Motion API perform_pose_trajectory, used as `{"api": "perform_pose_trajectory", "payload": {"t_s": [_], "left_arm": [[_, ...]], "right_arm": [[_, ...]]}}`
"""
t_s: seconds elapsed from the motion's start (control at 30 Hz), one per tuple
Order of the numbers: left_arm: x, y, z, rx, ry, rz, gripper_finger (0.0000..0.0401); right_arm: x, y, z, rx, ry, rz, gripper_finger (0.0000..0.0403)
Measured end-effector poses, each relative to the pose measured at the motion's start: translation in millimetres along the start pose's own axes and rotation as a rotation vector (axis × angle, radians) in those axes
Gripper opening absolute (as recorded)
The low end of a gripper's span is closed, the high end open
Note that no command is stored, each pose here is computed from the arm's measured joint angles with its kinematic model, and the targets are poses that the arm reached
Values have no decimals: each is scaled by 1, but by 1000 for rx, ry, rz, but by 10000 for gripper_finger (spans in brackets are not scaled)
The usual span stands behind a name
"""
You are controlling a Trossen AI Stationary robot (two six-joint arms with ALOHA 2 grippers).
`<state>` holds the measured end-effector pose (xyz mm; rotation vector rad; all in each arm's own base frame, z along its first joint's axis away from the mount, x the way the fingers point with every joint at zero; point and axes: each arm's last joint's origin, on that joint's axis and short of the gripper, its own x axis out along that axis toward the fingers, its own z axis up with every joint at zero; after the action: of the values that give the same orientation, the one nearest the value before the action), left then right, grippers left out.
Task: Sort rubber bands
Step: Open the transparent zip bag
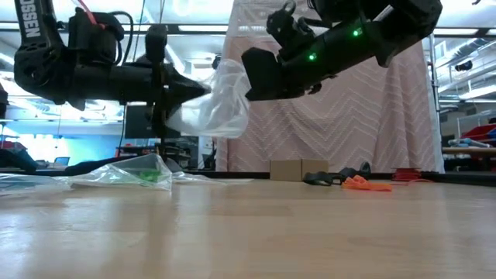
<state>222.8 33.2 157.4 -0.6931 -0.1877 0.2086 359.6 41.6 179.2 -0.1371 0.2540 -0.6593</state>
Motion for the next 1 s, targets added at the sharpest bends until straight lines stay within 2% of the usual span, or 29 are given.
{"api": "perform_pose_trajectory", "payload": {"t_s": [0.1, 0.27, 0.4, 0.77, 1.0], "left_arm": [[0, -4, 1, 110, 14, -72, 9], [-1, -2, 0, 197, 24, -62, 47], [-5, 4, -3, 262, 39, -13, 86], [-24, 24, -15, 333, 164, 87, 186], [-41, 38, -18, 363, 159, 245, 208]], "right_arm": [[1, -1, 0, -8, 3, -8, 0], [1, -2, -4, -34, 28, -13, 0], [1, -2, -6, -48, 45, -16, 0], [0, -1, -13, -57, 101, -12, 0], [-1, 0, -14, -56, 104, -3, 0]]}}
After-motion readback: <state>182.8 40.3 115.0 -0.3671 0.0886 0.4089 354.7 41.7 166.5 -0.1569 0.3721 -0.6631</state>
